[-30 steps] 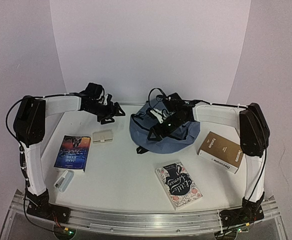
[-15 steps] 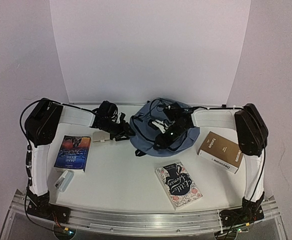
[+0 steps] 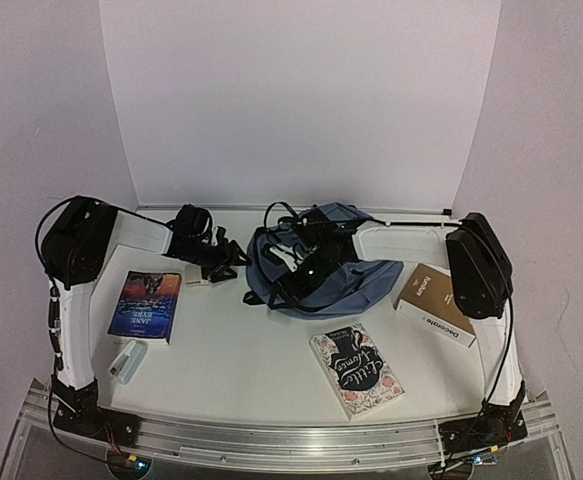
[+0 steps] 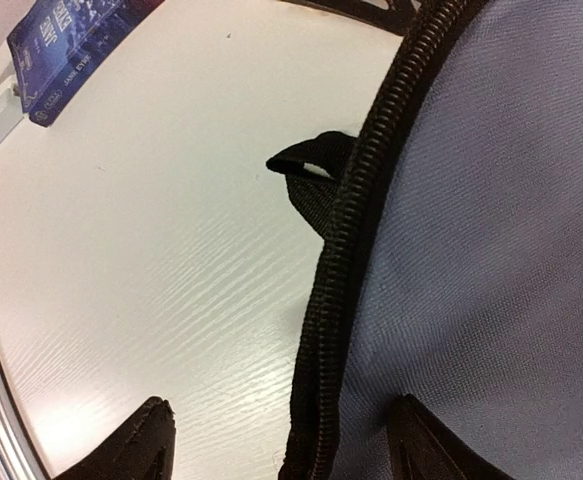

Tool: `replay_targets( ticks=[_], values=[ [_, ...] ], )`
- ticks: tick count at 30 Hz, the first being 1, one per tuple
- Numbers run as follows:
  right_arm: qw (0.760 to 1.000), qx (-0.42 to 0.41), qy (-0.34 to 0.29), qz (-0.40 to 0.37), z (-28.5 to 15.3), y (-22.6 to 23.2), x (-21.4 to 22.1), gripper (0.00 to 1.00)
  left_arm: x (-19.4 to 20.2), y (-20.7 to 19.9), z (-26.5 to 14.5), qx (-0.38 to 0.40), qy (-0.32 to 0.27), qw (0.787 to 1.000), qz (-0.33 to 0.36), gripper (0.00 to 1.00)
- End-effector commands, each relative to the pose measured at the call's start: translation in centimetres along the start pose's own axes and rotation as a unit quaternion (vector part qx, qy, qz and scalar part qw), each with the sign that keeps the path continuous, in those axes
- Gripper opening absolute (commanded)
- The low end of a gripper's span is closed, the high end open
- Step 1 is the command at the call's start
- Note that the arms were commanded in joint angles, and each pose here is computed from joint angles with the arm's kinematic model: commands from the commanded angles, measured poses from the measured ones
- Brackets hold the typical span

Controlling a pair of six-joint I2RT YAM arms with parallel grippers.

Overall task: Pack the student bag
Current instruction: Unzip the student bag at the center of the board.

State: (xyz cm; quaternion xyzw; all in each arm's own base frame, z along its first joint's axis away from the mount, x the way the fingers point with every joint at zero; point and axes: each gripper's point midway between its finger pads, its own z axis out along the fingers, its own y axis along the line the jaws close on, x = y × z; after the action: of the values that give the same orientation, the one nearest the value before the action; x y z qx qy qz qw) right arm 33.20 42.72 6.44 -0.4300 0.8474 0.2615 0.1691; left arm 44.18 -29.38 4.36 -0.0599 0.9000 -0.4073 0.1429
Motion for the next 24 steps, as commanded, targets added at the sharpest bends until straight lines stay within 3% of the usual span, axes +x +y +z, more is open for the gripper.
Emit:
replay_targets(
  ticks=[1, 15, 20, 24],
  values=[
    [0.999, 0.018, -0.044, 0.017, -4.3, -1.2, -2.8, 0.72, -0.3, -5.1, -3.6, 0.053, -0.049, 0.996, 0.043, 0.65],
    [0.997, 0.007, -0.055, 0.044, -3.1, -2.4, -4.5, 0.46, 1.8, -5.5, -1.3, 0.052, -0.024, 0.998, 0.036, 0.64],
    [0.998, 0.006, -0.046, 0.047, -2.2, -2.7, -4.0, 0.49, 2.1, -4.4, -0.5, 0.044, -0.02, 0.999, 0.021, 0.64],
    [0.998, -0.005, -0.044, 0.048, -1.8, -2.5, -4.0, 0.59, 2.2, -4.1, -0.1, 0.045, -0.018, 0.999, 0.016, 0.64]
  ],
)
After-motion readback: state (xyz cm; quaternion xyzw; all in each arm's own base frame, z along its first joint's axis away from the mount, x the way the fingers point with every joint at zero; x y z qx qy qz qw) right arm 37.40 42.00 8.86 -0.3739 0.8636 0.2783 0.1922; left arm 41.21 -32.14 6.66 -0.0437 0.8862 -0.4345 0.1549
